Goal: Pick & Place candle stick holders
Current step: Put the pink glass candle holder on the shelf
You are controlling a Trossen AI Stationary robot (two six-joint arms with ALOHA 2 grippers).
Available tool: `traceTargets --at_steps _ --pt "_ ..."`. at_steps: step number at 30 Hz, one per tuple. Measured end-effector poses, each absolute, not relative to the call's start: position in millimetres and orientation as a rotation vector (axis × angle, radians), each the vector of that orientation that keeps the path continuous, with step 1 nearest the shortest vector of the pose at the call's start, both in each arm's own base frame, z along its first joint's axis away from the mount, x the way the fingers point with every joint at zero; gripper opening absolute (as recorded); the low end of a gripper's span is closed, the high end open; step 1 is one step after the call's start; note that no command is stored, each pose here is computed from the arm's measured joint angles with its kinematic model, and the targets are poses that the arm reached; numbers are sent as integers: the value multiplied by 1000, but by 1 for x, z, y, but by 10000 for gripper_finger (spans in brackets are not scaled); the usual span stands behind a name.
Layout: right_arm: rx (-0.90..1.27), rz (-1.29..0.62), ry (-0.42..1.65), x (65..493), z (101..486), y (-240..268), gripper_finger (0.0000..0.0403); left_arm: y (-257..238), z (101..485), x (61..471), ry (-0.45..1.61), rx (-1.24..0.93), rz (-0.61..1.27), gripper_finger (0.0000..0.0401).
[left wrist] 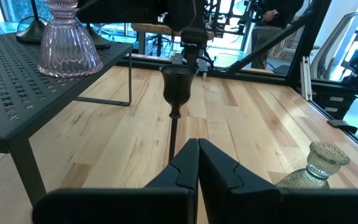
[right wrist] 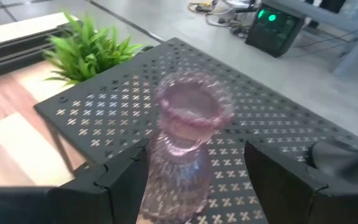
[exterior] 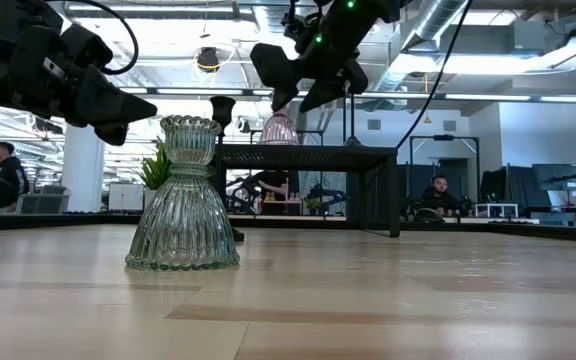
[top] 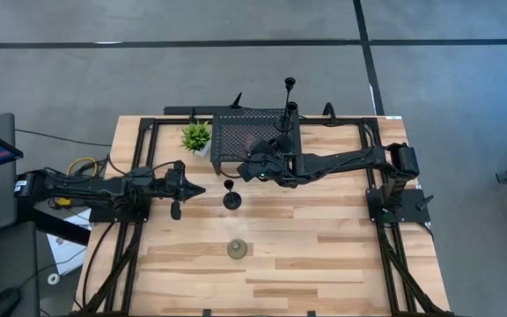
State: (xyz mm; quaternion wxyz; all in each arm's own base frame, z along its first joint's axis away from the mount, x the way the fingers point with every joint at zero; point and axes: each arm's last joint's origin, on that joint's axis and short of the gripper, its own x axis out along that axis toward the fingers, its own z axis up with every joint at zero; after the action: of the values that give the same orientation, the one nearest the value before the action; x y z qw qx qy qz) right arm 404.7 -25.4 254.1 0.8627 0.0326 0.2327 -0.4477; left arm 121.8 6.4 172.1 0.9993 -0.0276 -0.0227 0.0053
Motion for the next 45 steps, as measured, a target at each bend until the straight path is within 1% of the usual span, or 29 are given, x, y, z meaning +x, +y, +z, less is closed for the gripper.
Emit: traceTargets --at_steps 9,20,32,39,45 --pt "67 -977 479 404 255 -34 251 6 172 122 -46 -55 10 7" --pt "21 -985 475 404 255 -23 250 6 172 122 -46 -55 11 7" --pt "2 -930 476 405 255 -1 250 6 172 122 -46 -55 11 7" --pt "-63 -862 498 404 255 22 250 6 172 122 -45 -55 11 7" --pt "-115 -831 511 389 271 42 248 6 172 122 -45 -55 11 7"
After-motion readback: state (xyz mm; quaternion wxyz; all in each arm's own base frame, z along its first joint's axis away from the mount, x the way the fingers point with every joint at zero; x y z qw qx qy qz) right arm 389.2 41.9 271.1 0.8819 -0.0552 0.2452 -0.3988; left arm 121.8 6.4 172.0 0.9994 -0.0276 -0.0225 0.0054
